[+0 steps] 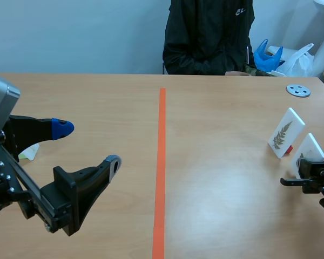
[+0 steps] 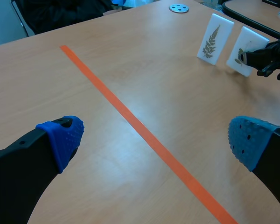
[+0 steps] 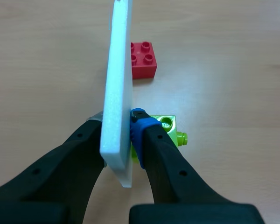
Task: Sort the leaf by its shape. The table is split by an orange tape line. A compound leaf with several leaflets goes to the left side, a simple leaf with one blade goes to the right side. Return to the home posture when a red brick is placed on the table.
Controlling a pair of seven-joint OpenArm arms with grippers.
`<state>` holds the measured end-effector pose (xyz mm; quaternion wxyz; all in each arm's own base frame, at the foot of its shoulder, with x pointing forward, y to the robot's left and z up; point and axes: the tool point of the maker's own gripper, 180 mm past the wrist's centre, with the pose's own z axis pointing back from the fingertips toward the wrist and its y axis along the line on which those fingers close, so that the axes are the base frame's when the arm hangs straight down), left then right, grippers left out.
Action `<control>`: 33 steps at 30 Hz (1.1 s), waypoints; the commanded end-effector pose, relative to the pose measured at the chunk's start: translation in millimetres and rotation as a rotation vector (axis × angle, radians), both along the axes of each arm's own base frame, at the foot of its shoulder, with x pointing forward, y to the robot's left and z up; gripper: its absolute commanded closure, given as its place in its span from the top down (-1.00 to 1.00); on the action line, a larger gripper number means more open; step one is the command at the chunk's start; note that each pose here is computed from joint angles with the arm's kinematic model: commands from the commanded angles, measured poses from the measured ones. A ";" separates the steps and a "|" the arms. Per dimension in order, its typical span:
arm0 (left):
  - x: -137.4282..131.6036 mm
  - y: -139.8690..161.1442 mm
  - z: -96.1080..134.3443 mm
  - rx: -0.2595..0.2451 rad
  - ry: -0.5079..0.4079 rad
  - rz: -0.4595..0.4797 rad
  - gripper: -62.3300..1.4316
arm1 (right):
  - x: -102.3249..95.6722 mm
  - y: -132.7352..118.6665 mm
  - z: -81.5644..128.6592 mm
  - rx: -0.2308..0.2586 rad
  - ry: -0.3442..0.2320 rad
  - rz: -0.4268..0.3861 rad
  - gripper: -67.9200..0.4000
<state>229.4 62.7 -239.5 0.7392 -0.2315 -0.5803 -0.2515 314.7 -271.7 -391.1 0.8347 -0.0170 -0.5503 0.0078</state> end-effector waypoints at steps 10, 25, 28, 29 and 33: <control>1.8 -2.6 11.6 -0.032 -0.038 -0.004 1.00 | 7.1 -9.4 11.4 -0.022 -0.035 -0.021 -0.94; 1.9 -2.7 12.2 -0.034 -0.041 -0.004 1.00 | 7.7 -9.4 13.1 -0.021 -0.045 -0.022 -0.33; 1.9 -2.7 12.2 -0.034 -0.041 -0.004 1.00 | 8.8 -9.0 15.6 -0.021 -0.056 -0.020 -0.15; 1.9 -2.7 12.2 -0.034 -0.041 -0.004 1.00 | 9.4 -9.0 17.0 -0.022 -0.059 -0.019 -0.08; 1.9 -2.7 12.3 -0.034 -0.041 -0.004 1.00 | 12.4 -4.3 29.0 -0.014 -0.094 0.014 0.23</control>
